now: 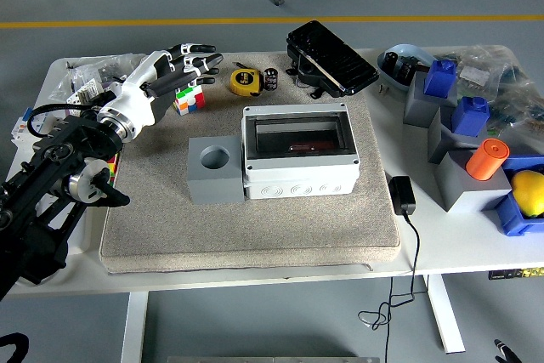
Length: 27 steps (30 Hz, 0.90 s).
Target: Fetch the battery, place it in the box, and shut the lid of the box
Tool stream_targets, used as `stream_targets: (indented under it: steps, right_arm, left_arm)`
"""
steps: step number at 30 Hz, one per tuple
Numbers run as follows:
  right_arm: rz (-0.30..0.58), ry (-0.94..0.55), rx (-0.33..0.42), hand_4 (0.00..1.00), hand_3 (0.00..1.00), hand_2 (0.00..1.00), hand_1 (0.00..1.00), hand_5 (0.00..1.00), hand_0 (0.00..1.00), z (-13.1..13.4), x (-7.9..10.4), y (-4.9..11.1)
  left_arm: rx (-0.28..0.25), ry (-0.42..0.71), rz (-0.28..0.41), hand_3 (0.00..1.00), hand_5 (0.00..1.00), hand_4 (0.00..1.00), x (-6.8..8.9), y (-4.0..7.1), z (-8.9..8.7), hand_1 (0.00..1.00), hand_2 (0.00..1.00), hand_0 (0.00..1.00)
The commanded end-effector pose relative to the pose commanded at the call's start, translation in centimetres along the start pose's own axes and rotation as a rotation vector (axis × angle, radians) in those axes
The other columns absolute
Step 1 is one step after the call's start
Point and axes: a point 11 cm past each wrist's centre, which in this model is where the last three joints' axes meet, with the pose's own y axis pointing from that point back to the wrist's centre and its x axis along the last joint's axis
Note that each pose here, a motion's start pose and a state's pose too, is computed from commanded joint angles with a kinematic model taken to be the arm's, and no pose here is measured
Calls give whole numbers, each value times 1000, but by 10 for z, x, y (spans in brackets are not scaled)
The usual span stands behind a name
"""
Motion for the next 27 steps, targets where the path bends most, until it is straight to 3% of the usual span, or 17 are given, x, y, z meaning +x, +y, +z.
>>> stream_targets:
  steps: [27]
  right_arm:
    - [9, 27, -8, 880, 536, 640, 639, 435, 658, 2, 2, 0]
  left_arm:
    - [-14, -1, -1, 603, 318, 967, 2, 4, 4, 637, 603, 638]
